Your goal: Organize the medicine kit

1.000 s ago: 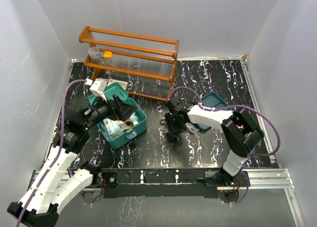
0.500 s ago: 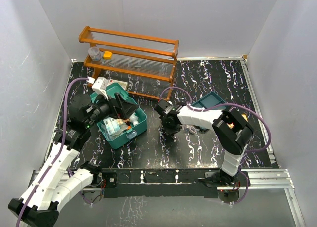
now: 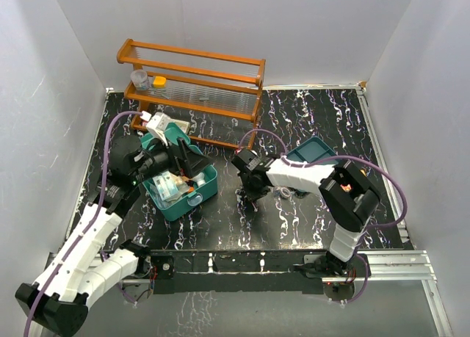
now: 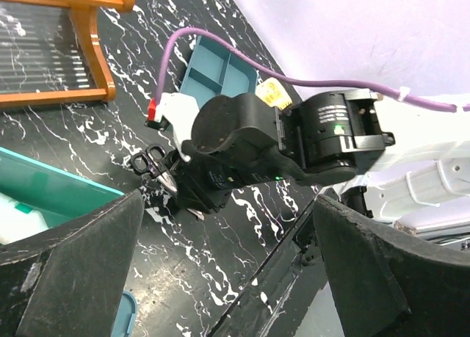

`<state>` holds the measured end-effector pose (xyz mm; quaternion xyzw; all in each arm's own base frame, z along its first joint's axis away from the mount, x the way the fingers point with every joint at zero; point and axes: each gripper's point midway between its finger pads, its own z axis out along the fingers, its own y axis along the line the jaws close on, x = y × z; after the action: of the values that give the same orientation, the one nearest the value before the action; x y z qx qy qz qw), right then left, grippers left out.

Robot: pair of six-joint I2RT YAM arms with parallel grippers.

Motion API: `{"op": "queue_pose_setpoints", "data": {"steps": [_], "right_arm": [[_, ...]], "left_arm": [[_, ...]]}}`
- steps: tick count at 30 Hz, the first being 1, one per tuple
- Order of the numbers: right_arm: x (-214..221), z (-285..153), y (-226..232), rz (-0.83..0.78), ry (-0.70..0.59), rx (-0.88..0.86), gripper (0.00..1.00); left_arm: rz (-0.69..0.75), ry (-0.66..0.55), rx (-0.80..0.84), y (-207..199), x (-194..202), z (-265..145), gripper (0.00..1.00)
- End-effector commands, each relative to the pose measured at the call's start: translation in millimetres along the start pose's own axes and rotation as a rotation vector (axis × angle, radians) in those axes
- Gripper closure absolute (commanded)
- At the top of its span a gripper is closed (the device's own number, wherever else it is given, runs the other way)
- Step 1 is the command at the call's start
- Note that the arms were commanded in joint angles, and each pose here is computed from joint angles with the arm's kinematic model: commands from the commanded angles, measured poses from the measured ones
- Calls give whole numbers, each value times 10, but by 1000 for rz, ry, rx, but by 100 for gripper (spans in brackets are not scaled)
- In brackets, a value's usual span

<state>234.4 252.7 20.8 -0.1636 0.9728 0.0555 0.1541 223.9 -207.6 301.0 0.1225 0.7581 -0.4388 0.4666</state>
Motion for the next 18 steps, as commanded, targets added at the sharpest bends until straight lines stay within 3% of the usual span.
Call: {"op": "queue_pose_setpoints", "data": {"steps": [1, 6, 13, 18], "right_arm": [[-82, -105, 76, 40, -103, -65, 99], [-98, -242, 170, 138, -200, -166, 99], [-248, -563, 320, 242, -344, -320, 99], [-243, -667, 313, 320, -403, -371, 99]], "left_arm": [[-53, 3, -25, 80, 57, 41, 1], [-174, -5, -176, 421, 308, 17, 1], [-348, 52, -83, 321, 485, 183, 9], [-376, 90, -70, 254, 556, 317, 13]]}}
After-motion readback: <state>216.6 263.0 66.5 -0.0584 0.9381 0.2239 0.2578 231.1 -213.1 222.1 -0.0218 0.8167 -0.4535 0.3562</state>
